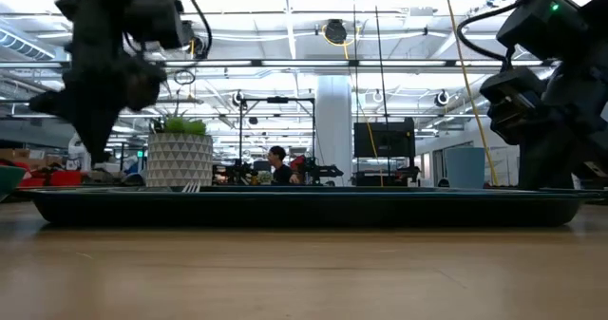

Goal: Pick and place plate/cup/fork/spoon on tray
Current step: Put the green plate to the middle of the dark green serving tray

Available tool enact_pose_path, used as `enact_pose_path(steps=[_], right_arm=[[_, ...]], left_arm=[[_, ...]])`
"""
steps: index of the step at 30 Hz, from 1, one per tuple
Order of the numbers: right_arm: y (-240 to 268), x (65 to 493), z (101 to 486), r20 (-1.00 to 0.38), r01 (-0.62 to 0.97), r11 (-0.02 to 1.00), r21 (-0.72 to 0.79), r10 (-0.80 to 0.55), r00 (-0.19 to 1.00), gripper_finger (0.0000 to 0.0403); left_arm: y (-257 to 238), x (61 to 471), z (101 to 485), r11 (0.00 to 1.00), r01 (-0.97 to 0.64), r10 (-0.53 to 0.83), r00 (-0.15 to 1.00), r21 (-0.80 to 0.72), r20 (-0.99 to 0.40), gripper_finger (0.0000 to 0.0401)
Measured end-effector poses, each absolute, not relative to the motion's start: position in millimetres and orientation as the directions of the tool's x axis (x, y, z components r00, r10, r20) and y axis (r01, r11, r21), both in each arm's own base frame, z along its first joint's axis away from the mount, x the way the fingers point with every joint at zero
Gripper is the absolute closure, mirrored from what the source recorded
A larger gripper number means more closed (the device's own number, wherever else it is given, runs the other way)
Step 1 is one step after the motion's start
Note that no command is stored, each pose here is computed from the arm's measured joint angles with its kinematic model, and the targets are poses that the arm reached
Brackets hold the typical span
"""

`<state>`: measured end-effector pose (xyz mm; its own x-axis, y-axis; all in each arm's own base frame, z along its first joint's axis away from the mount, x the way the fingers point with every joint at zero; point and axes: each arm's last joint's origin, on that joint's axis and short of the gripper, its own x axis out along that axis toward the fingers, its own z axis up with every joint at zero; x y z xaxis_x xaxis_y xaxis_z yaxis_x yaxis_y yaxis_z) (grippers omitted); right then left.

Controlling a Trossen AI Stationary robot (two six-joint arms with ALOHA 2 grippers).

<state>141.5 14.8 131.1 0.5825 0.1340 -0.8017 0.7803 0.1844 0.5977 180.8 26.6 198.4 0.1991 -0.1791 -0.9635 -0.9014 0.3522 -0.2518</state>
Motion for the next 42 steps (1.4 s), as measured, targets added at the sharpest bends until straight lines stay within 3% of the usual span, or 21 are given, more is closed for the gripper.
enact_pose_path(steps=[3, 9, 13, 18, 25, 31, 37, 42], right_arm=[[15.3, 140.3, 133.8, -0.789, 0.759, 0.216, 0.615, 0.157, 0.594, 0.0403], [15.2, 137.4, 136.6, -0.781, 0.732, 0.276, 0.622, 0.162, 0.603, 0.0403], [15.1, 137.2, 136.7, -0.782, 0.729, 0.286, 0.621, 0.161, 0.603, 0.0403], [15.1, 137.4, 136.8, -0.780, 0.729, 0.285, 0.623, 0.159, 0.605, 0.0403], [15.1, 137.6, 137.0, -0.778, 0.728, 0.282, 0.625, 0.160, 0.607, 0.0403], [15.3, 139.3, 138.3, -0.764, 0.722, 0.254, 0.644, 0.161, 0.625, 0.0403], [15.4, 140.9, 139.6, -0.750, 0.717, 0.223, 0.661, 0.163, 0.641, 0.0403], [15.4, 140.9, 139.6, -0.750, 0.721, 0.206, 0.661, 0.163, 0.641, 0.0403]], left_arm=[[15.3, 172.7, 218.3, 0.461, -0.824, -0.214, 0.256, -0.329, -0.942, 0.0387], [-12.3, 155.3, 241.0, 0.652, -0.666, -0.290, 0.222, -0.362, -0.931, 0.0386], [-36.8, 151.4, 241.0, 0.814, -0.444, -0.333, 0.171, -0.375, -0.927, 0.0386], [-60.6, 149.2, 233.4, 0.942, -0.193, -0.260, 0.101, -0.276, -0.960, 0.0361], [-70.2, 145.6, 220.0, 0.990, -0.092, -0.106, -0.026, -0.103, -0.994, 0.0224], [-74.6, 144.7, 201.2, 0.988, -0.067, -0.139, -0.020, -0.137, -0.990, 0.0131], [-74.5, 142.0, 183.2, 0.976, -0.130, -0.180, -0.020, -0.176, -0.983, 0.0131], [-75.7, 138.4, 164.2, 0.945, -0.187, -0.279, -0.031, -0.268, -0.960, 0.0215]])
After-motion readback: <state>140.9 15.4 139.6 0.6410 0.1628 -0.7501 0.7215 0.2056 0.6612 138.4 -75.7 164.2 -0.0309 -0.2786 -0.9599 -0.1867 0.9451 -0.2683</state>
